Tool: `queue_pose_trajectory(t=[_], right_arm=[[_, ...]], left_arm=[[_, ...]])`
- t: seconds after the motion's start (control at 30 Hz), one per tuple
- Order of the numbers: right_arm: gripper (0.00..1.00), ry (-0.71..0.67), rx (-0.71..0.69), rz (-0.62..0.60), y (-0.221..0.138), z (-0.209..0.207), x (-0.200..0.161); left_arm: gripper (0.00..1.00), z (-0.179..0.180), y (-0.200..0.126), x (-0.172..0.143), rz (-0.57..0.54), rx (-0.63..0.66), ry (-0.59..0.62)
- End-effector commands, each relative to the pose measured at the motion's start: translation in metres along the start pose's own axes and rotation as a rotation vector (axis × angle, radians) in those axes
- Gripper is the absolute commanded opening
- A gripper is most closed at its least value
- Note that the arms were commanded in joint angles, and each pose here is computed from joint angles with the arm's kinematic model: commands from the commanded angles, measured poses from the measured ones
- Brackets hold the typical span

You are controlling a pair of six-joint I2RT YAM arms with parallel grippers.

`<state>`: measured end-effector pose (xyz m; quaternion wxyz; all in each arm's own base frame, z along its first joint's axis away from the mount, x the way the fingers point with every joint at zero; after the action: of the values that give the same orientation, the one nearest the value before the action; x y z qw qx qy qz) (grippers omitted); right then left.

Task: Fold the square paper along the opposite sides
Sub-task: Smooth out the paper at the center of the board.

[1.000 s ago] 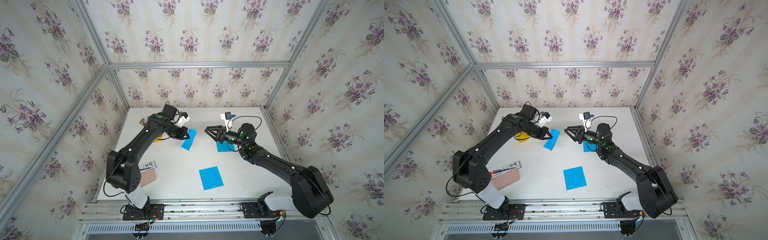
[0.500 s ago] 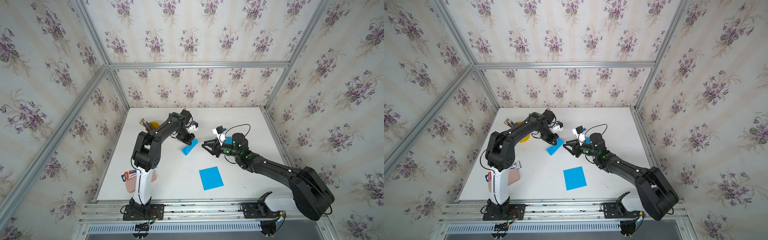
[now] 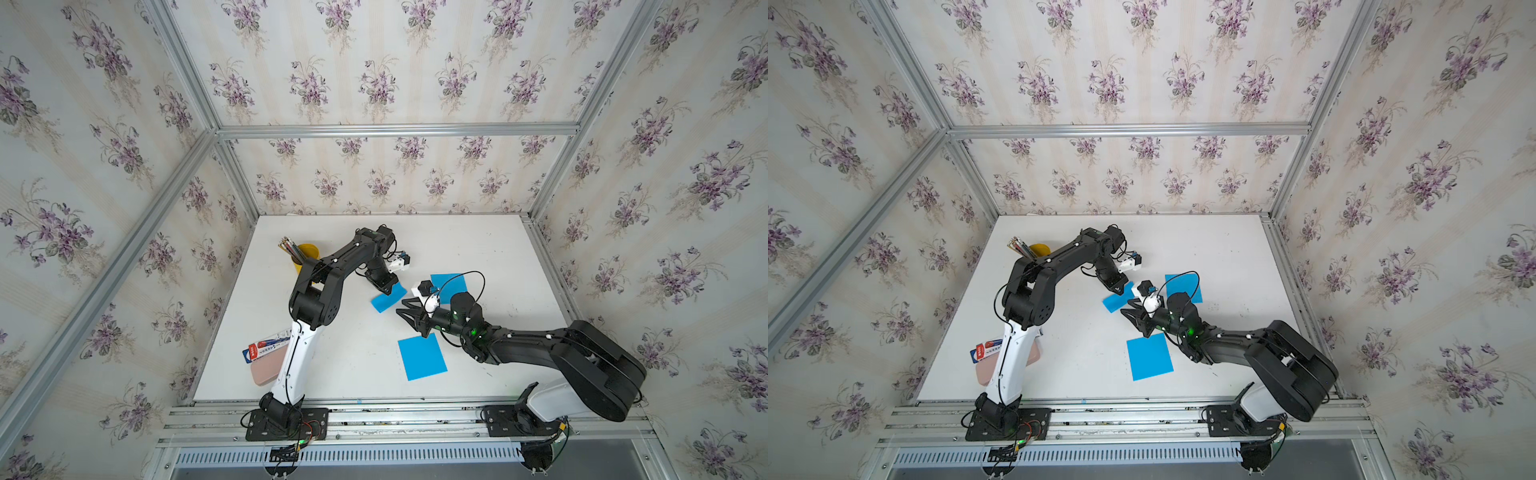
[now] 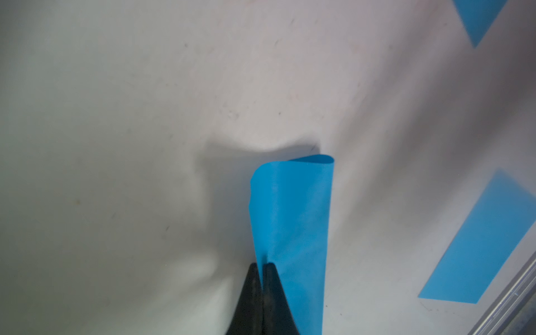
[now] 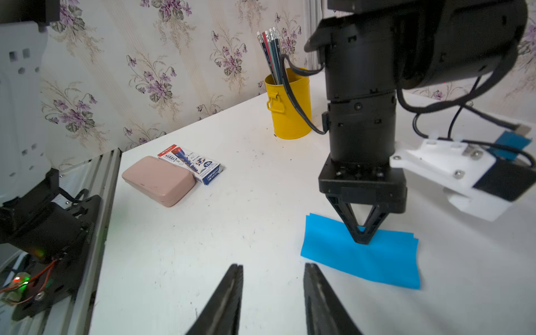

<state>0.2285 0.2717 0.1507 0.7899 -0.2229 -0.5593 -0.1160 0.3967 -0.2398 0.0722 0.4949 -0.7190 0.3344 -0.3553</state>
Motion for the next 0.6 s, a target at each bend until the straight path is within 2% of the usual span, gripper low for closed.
queue_pose_trajectory(t=[0.0,0.2,0.37,0.57], right_arm=[[0.34,-0.073,-0.113,-0.085,0.012,-0.016,0.014],[0.15,-0.082,-0.197,-0.012,0.041,-0.04,-0.008],[0.01,-0.041,-0.205,0.015,0.056,-0.047,-0.019],[0.0,-0.006,-0.293,0.012,0.067,-0.057,-0.029]], left_arm=[[0.0,0.011,0.008,-0.01,0.076,0.065,0.023],[0.0,0.013,0.006,-0.009,0.023,0.029,0.008],[0.0,0.003,-0.003,-0.005,-0.032,-0.071,-0.026],[0.0,0.0,-0.003,-0.006,-0.01,-0.108,-0.032]])
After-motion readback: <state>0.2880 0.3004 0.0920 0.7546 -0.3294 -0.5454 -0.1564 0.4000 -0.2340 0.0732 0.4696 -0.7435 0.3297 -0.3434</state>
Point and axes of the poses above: each gripper's point midway between its finger pads, its own y axis out along the fingers, its own z axis along the line the jaws close on, x = y × z, the point moved 6 cm from there along -y, back along the fingers, and after that the axes turned 8 degrees about y, right-handed, at the moved point
